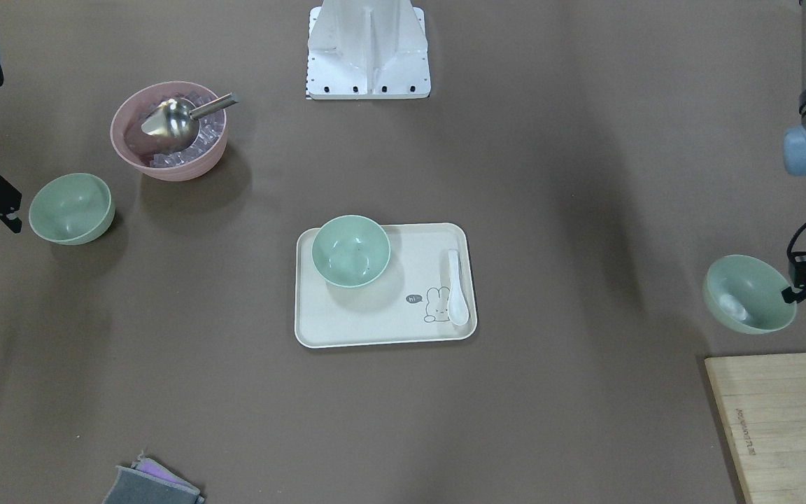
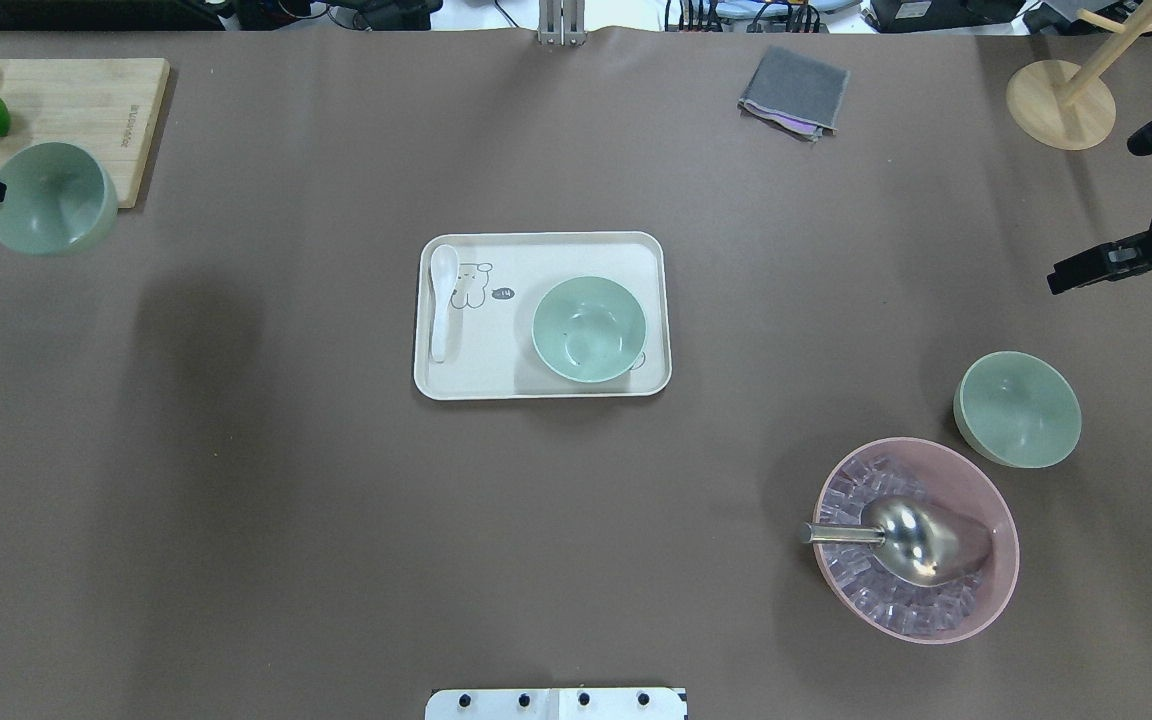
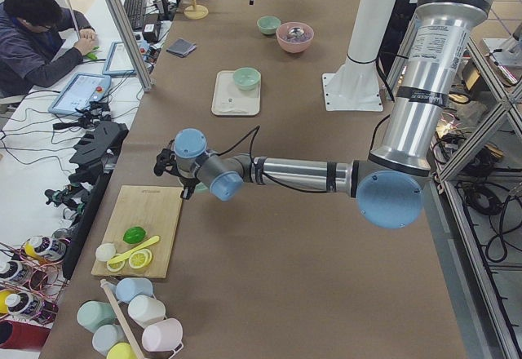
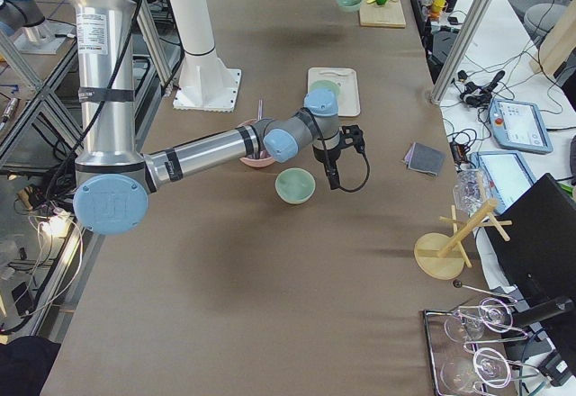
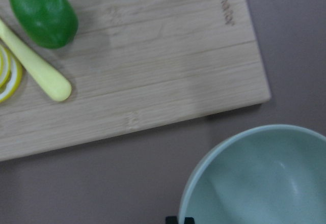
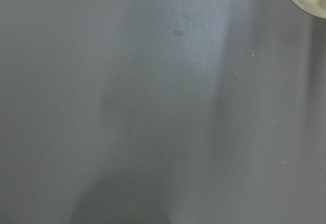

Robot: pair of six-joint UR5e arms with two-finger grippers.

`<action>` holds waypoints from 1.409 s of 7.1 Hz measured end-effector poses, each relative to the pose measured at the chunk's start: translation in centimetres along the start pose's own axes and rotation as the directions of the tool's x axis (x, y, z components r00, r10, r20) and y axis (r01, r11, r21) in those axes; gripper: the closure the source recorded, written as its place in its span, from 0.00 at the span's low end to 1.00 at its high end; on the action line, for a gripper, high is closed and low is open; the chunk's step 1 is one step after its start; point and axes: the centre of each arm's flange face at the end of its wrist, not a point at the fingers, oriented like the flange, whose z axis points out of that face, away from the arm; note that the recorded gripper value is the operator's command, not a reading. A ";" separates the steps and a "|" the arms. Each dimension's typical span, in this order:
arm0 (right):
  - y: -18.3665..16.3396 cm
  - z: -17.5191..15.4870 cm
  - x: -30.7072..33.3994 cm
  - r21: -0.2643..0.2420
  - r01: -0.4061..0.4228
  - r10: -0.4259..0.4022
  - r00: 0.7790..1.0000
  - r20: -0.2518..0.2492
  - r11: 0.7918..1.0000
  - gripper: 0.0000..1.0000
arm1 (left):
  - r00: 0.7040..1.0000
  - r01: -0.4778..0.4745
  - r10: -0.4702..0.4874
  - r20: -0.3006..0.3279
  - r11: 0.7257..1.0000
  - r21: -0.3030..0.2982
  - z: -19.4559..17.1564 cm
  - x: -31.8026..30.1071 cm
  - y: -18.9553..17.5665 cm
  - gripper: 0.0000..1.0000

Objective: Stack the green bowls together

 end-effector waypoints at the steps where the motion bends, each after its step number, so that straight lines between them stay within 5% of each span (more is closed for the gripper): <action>1: 0.0 0.1 0.1 -0.001 -0.001 0.001 1.000 -0.001 1.000 0.00 | 0.998 0.046 -0.045 -0.041 0.999 0.015 -0.2 5.8 0.3 1.00; 3: 0.3 0.2 0.4 -0.007 -0.007 0.007 1.000 -0.005 1.000 0.00 | 0.985 0.156 -0.153 -0.085 0.987 0.024 1.2 18.8 1.4 1.00; 7: 1.2 0.7 1.2 -0.026 -0.021 0.020 1.000 -0.012 0.999 0.00 | 0.949 0.316 -0.315 0.019 0.948 -0.034 3.1 45.8 2.9 1.00; 10: 1.5 1.0 1.5 -0.033 -0.032 0.032 0.999 -0.017 0.999 0.00 | 0.919 0.393 -0.388 0.068 0.915 -0.095 6.0 56.0 3.8 1.00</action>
